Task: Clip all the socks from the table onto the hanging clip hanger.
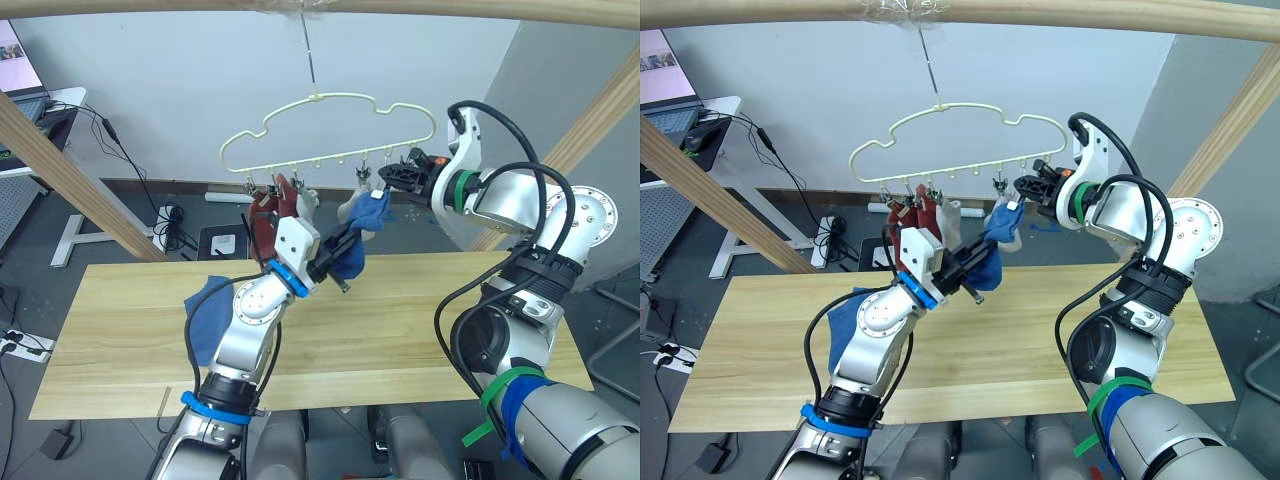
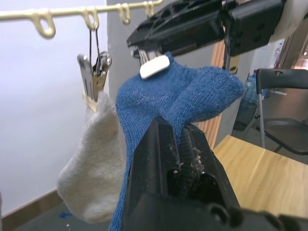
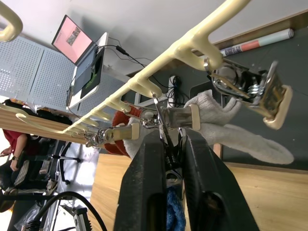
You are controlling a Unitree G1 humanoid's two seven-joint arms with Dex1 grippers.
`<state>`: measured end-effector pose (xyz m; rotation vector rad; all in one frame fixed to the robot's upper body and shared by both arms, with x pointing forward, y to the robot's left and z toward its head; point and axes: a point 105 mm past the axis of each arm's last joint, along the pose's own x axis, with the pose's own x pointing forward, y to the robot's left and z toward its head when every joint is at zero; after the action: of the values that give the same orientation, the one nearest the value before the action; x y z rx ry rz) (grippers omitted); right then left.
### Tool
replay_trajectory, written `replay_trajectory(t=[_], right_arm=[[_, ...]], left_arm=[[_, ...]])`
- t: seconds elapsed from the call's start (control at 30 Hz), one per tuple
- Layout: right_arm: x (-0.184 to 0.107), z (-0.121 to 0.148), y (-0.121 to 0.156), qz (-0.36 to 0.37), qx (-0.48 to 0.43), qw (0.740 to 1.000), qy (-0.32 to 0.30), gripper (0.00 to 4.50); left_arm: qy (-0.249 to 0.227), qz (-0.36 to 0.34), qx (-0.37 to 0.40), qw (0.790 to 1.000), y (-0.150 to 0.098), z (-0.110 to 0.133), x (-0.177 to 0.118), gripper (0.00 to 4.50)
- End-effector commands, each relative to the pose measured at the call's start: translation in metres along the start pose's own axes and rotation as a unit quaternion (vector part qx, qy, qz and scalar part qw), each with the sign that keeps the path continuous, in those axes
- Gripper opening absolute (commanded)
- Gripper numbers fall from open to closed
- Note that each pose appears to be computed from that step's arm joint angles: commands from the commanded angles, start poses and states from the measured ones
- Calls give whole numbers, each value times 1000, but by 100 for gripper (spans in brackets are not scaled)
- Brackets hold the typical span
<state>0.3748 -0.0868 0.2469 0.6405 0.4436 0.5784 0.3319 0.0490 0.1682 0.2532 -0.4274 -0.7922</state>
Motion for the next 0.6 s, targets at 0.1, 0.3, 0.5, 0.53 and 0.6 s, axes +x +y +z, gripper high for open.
replay_trajectory(t=[0.1,0.3,0.5,0.53,0.6], right_arm=[[-12,12,4,22,-5,1000,-21,245],[-38,25,12,64,-49,995,-52,384],[-61,9,-4,-13,-159,983,-96,387],[-62,8,-7,-28,-166,980,-110,387],[-63,5,-10,-50,-178,974,-132,387]], left_arm=[[-23,-7,-5,1000,-3,13,6,0],[-3,-21,-72,997,-14,4,17,0],[22,-18,-163,986,-15,-13,29,116],[27,-16,-166,986,-13,-16,29,144],[34,-11,-166,985,-8,-19,26,205]])
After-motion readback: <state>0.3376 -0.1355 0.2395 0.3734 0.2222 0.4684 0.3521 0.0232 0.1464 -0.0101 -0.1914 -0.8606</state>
